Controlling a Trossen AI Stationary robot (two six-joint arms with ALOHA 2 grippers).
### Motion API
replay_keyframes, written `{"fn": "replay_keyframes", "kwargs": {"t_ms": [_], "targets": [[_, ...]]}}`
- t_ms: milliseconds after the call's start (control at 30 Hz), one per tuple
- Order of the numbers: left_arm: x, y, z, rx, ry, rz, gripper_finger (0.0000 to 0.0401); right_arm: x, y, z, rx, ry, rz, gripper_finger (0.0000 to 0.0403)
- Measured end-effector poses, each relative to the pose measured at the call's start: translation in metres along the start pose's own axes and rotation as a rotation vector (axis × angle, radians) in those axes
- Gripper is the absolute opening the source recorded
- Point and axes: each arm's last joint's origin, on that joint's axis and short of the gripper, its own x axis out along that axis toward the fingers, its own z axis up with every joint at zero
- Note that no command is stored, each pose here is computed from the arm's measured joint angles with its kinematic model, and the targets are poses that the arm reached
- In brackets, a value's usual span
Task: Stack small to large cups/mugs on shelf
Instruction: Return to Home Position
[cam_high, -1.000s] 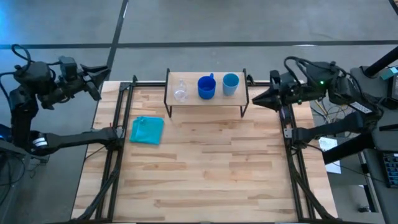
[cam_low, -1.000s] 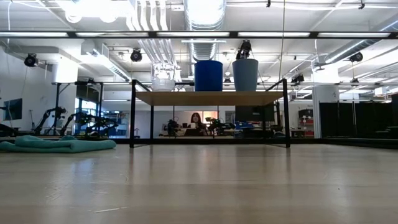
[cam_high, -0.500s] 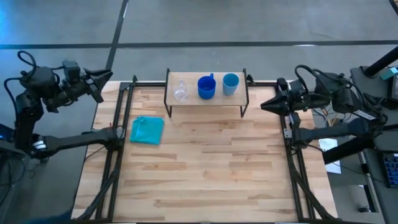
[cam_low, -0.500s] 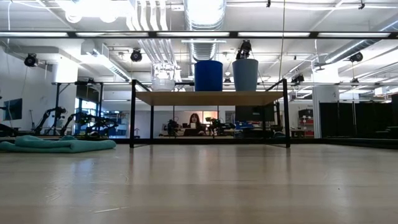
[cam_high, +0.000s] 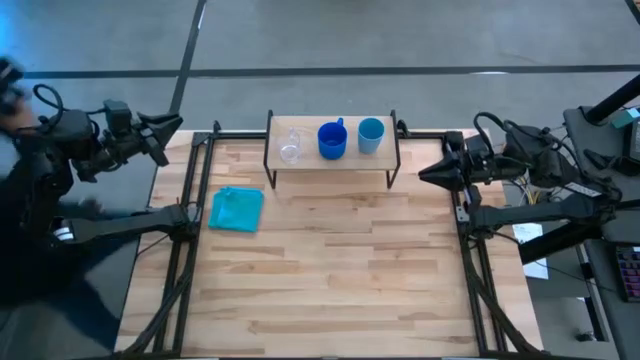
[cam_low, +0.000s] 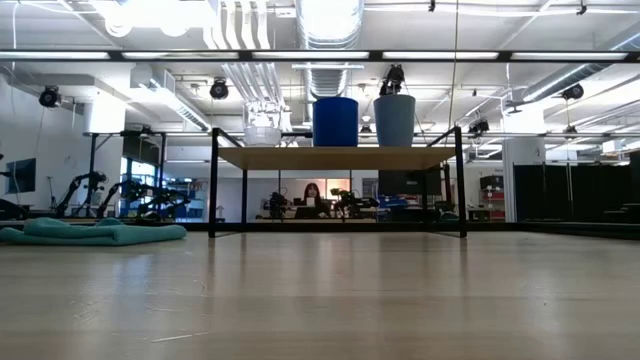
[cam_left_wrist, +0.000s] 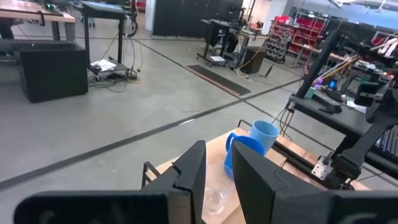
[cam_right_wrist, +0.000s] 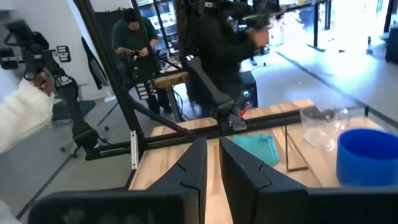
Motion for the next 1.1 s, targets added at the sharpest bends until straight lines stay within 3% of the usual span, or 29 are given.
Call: {"fn": "replay_keyframes", "kwargs": {"t_ms": [233, 500, 1100], "targets": [[0.009, 0.003, -0.021, 0.01, 0.052, 0.013, 0.0063, 0.0, -0.005, -0.02, 0.045, -0.034, -0.036, 0.0038], [0.02, 0.011, -0.058, -0.026, -0.008, -0.003, 0.0063, -0.01, -0.008, -0.045, 0.045, -0.105, -0.018, 0.0038], [-0.002, 0.036, -0.136, -0.111, -0.138, -0.061, 0.0063, -0.02, -0.015, -0.091, 0.06, -0.125, -0.011, 0.0038]]}}
